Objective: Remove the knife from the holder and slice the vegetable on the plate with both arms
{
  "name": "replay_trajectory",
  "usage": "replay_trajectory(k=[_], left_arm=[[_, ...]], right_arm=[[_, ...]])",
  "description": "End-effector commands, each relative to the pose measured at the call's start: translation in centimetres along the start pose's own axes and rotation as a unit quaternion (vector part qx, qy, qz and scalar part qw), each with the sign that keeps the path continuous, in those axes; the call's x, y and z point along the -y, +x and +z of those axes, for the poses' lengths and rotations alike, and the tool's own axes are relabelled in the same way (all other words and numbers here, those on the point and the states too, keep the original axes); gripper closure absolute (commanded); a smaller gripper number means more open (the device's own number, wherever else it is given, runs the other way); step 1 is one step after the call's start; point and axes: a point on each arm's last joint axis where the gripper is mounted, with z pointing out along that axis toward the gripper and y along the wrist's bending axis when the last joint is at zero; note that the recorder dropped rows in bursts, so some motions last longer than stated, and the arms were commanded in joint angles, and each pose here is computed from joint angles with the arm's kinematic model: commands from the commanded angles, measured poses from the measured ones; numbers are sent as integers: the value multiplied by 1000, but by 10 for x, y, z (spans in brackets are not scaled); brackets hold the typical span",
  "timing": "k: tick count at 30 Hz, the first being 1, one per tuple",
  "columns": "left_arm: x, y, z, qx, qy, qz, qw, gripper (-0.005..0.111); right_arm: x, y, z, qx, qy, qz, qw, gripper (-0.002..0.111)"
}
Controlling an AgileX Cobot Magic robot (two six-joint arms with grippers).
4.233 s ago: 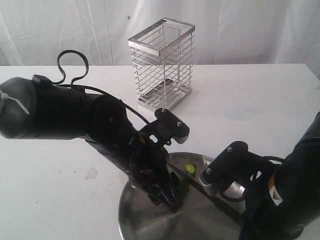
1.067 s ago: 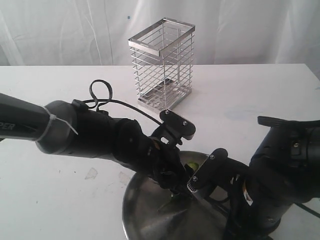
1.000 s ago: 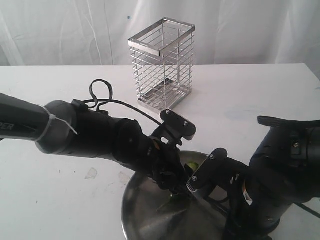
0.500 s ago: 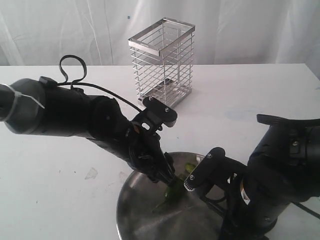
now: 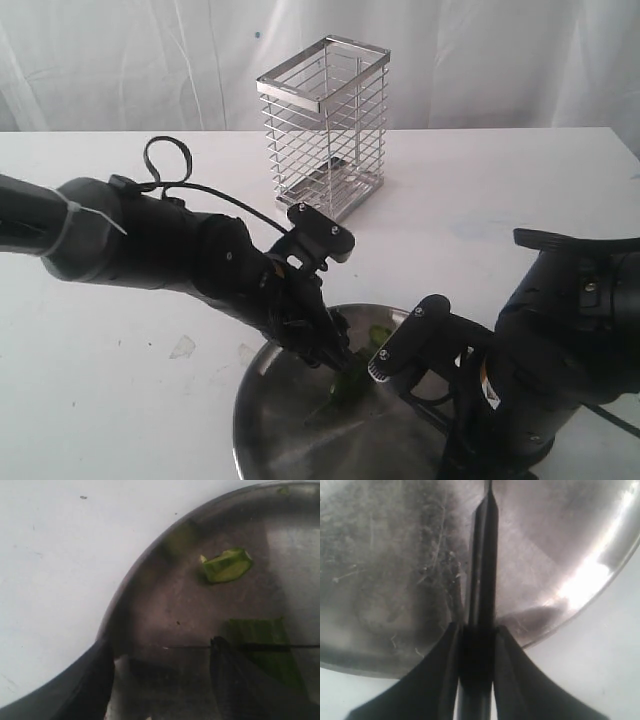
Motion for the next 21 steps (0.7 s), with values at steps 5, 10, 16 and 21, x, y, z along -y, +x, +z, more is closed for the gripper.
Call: replay_trajectory(k=[5, 10, 16, 21], left_arm=[[-4, 22, 33, -41, -2, -31, 999, 52], [0, 12, 12, -36, 12, -26, 999, 53], [7, 3, -18, -37, 35, 2, 999, 53], [9, 7, -20, -63, 50, 10, 997, 53]], right_arm=[[0, 1, -2, -4, -1, -6, 1000, 108], [0, -2, 0, -15, -5, -5, 1000, 108], [0, -12, 3, -20, -7, -3, 1000, 108], [0, -20, 3, -20, -7, -7, 1000, 108]])
